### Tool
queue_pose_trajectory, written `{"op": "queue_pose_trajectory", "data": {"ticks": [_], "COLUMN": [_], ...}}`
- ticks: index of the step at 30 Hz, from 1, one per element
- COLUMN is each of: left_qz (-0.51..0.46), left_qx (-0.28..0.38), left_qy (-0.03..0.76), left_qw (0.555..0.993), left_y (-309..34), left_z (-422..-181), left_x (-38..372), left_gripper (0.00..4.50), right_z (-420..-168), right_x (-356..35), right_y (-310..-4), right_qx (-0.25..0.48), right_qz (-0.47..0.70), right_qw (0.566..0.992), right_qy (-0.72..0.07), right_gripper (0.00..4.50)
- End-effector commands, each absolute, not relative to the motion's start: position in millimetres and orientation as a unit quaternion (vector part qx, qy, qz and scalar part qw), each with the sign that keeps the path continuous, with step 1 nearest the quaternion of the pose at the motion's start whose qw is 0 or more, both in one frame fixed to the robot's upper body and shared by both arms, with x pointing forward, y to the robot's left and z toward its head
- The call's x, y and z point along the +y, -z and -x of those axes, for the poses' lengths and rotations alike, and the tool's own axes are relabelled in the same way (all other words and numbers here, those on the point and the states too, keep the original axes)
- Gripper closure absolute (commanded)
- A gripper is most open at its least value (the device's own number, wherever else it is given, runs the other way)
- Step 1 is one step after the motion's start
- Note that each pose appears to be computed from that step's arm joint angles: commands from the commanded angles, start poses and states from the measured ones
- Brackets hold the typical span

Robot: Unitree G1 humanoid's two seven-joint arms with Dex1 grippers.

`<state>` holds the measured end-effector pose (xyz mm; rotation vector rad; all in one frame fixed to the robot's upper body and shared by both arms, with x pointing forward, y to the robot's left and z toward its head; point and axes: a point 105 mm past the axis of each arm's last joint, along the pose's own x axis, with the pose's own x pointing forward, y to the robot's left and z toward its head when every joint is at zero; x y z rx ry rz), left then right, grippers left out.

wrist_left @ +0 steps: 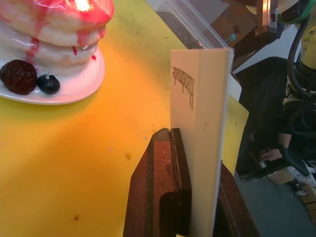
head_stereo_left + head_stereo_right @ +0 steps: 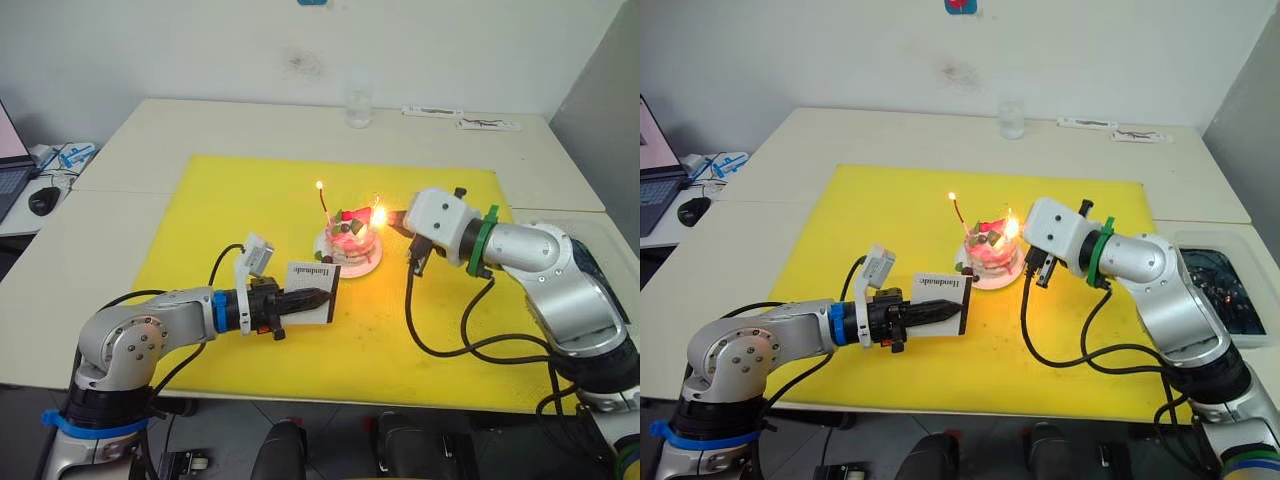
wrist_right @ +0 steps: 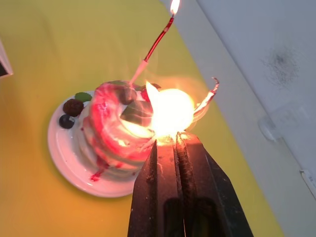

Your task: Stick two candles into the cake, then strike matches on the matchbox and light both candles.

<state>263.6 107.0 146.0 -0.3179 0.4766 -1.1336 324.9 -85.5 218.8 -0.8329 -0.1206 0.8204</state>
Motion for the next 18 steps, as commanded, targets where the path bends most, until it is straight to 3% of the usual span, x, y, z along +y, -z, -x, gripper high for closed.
{"op": "queue_pose_trajectory", "data": {"ticks": [1,18], "left_qz": [0.139,0.141], "left_qx": [0.203,0.201], "left_qy": [0.542,0.547], "left_qw": [0.803,0.8], "left_y": [-154.4,-154.9], "left_z": [-262.5,-262.4], "left_x": [102.8,99.8], "left_gripper": [4.5,4.5], "right_z": [-327.8,-328.0], "right_x": [-88.3,-82.0], "right_y": [-241.9,-249.7], "right_qx": [-0.099,-0.113], "right_qz": [0.4,0.386], "right_qw": [0.838,0.844], "right_qy": [-0.357,-0.354], "right_gripper": [4.46,4.46]}}
